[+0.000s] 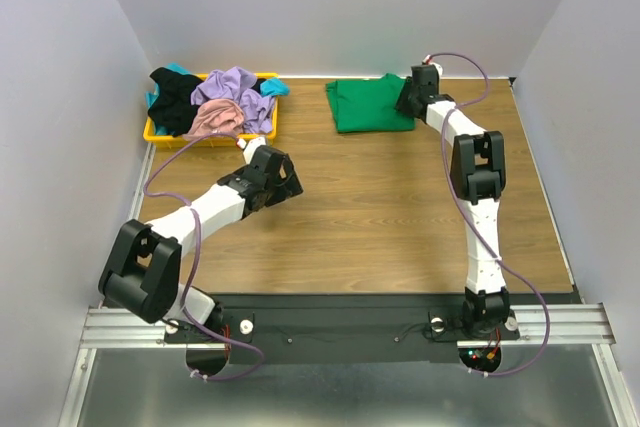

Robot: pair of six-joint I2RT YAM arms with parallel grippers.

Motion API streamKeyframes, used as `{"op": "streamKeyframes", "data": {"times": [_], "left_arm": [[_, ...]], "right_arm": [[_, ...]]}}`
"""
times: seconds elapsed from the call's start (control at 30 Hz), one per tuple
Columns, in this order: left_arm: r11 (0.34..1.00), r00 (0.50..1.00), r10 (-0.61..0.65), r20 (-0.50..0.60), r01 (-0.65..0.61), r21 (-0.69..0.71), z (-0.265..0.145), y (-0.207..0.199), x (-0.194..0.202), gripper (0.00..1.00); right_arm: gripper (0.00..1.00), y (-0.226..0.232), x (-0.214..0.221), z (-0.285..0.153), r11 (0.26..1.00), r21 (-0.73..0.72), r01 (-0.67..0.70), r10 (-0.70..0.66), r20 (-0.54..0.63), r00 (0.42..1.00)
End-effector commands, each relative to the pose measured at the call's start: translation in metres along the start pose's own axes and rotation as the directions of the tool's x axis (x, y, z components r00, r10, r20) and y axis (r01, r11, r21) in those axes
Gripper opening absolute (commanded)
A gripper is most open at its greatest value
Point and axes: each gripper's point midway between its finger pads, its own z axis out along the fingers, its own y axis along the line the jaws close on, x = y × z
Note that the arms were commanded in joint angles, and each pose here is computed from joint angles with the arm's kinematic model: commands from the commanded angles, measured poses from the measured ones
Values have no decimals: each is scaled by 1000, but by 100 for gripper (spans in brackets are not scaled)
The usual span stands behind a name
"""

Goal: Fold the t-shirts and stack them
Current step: Neatly place the folded tshirt to the corner

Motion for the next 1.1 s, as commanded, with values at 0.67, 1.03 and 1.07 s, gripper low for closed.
{"op": "streamKeyframes", "data": {"times": [0.67,1.03,1.07], "left_arm": [[960,869,-270,414,208,187,-146,28,-78,99],[936,815,-335,473,228,269,-148,41,-72,99],[934,815,-337,472,227,275,-148,40,-71,98]], "right_arm": [[100,-81,76,-333,981,-66,-184,188,55,981],[100,-97,91,-391,952,-210,-220,264,213,941],[100,-98,91,-392,952,-214,-220,266,222,938]]}}
